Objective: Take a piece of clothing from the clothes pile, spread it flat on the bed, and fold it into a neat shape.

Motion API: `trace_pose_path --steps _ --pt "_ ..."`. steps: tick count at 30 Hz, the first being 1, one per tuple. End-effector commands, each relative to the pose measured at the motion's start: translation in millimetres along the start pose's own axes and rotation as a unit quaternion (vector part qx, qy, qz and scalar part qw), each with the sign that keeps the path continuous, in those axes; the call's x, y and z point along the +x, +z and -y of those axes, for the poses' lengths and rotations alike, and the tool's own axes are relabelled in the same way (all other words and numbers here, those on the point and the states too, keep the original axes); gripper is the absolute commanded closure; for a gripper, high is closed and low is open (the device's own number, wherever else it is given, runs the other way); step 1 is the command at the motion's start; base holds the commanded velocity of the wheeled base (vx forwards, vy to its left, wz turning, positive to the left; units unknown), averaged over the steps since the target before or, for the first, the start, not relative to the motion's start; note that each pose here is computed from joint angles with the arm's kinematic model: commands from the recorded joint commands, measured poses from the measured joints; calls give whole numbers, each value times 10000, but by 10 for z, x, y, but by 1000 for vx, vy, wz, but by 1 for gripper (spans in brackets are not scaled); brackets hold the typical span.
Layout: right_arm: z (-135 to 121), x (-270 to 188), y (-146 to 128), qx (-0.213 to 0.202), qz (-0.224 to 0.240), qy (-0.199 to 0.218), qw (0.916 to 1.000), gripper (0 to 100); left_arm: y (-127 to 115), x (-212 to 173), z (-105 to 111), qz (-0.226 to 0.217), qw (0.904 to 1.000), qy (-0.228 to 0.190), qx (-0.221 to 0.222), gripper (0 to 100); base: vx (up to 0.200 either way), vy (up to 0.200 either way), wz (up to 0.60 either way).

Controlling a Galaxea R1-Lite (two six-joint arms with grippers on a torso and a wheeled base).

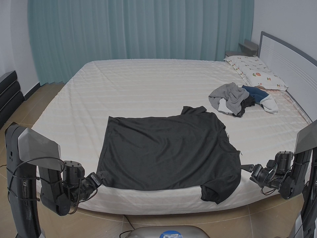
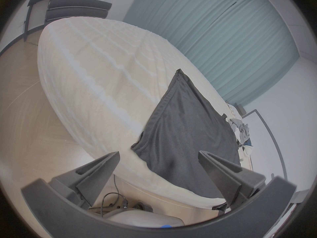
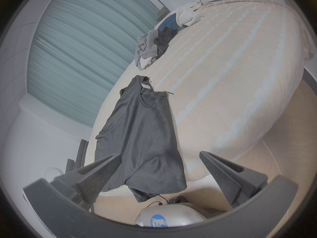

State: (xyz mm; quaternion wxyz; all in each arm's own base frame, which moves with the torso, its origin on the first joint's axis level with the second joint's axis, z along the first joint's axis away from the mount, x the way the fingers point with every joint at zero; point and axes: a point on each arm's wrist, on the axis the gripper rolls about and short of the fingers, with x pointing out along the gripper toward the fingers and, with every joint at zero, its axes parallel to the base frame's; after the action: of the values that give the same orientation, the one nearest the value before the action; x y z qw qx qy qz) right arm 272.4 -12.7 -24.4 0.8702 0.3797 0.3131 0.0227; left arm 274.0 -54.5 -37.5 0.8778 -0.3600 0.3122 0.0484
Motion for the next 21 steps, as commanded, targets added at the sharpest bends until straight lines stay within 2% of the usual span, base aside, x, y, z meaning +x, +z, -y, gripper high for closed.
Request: trace_pose_path --steps 1,5,9,10,16,21 --pt "-6 13 -24 -6 -49 9 10000 0 -11 163 6 83 9997 5 251 0 0 0 0" --pt "-24 18 -28 -30 -53 39 10000 0 -15 320 21 222 9992 9 344 0 0 0 0" --pt "-23 18 -28 -38 -48 33 10000 0 -25 432 -5 420 9979 181 454 0 0 0 0" --pt "-26 20 -30 -42 -54 37 10000 0 -28 438 -10 442 9977 214 476 100 0 0 0" --pt "-15 4 -72 -52 -103 10 9999 0 -21 395 -75 478 9972 390 428 100 0 0 0" --pt "-38 -9 -137 -108 -214 24 9997 0 51 259 -205 620 9951 756 151 100 0 0 0"
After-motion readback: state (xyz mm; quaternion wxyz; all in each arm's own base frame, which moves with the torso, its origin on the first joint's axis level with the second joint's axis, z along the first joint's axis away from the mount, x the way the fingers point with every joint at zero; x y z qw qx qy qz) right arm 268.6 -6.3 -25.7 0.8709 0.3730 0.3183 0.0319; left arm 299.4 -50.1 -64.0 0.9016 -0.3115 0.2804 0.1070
